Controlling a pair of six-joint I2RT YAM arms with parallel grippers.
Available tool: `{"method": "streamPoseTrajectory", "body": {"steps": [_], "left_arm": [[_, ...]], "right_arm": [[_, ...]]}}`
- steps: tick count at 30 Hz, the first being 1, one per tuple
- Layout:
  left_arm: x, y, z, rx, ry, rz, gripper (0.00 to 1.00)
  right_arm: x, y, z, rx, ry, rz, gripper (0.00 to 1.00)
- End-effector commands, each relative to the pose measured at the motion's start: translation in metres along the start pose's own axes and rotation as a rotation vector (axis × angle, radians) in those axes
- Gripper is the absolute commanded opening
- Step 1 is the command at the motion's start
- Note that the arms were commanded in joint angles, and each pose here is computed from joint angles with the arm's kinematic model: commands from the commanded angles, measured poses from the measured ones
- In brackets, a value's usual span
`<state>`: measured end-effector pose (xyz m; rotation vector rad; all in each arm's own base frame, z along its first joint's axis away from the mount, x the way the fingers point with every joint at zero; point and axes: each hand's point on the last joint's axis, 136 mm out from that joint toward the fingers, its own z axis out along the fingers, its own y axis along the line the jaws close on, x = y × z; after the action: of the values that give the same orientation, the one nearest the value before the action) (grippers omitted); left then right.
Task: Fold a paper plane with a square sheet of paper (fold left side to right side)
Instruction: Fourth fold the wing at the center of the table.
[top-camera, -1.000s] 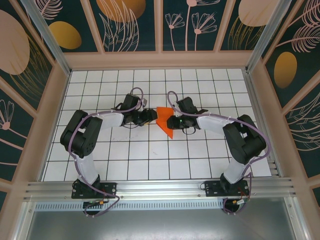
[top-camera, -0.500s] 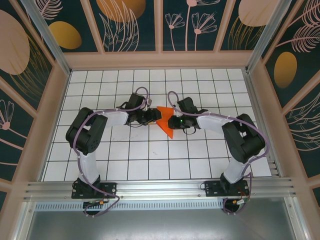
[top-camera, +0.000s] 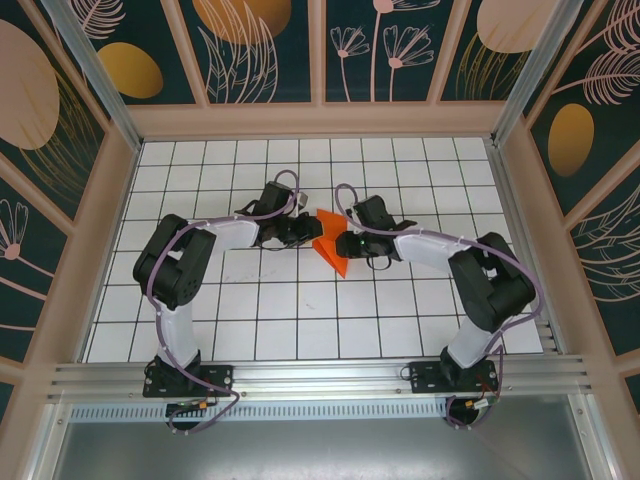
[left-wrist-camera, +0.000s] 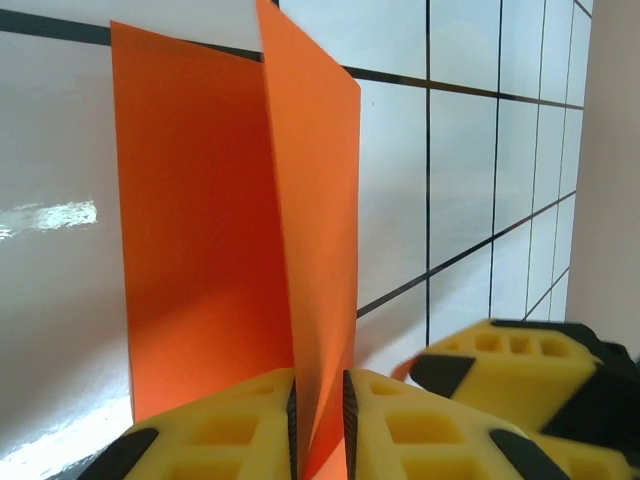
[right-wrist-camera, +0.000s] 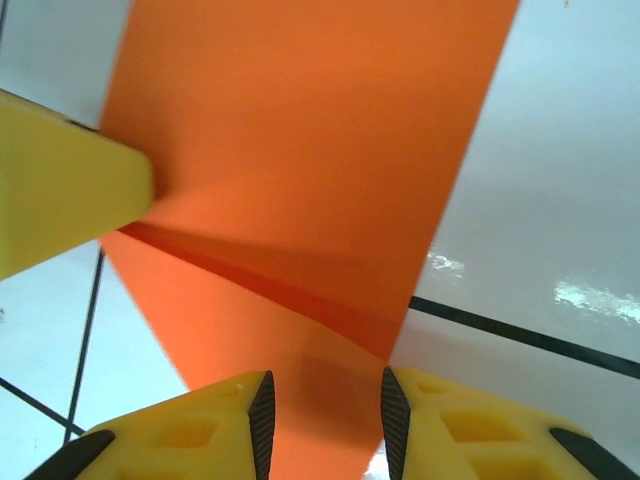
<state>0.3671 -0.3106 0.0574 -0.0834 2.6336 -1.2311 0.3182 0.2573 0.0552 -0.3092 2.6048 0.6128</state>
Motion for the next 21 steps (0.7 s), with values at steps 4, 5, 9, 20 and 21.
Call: {"method": "streamPoseTrajectory", "body": {"steps": [4, 5, 9, 20, 21], "left_arm": [[-0.003, -0.013, -0.001, 0.03, 0.003, 0.011, 0.18], [-0.003, -0.014, -0.002, 0.032, 0.002, 0.012, 0.18], [-0.003, -0.015, -0.002, 0.035, 0.002, 0.014, 0.18], [-0.004, -0.017, -0.004, 0.036, 0.001, 0.017, 0.18], [-0.004, -0.017, -0.004, 0.035, 0.0, 0.017, 0.19]], "right_arm": [[0.003, 0.015, -0.018, 0.091, -0.087, -0.048, 0.41], [0.006, 0.016, -0.016, 0.106, -0.087, -0.054, 0.42], [0.01, 0.017, -0.011, 0.18, -0.097, -0.072, 0.45], [0.024, 0.017, 0.009, 0.264, -0.073, -0.121, 0.48], [0.023, 0.017, 0.009, 0.266, -0.078, -0.12, 0.48]]}}
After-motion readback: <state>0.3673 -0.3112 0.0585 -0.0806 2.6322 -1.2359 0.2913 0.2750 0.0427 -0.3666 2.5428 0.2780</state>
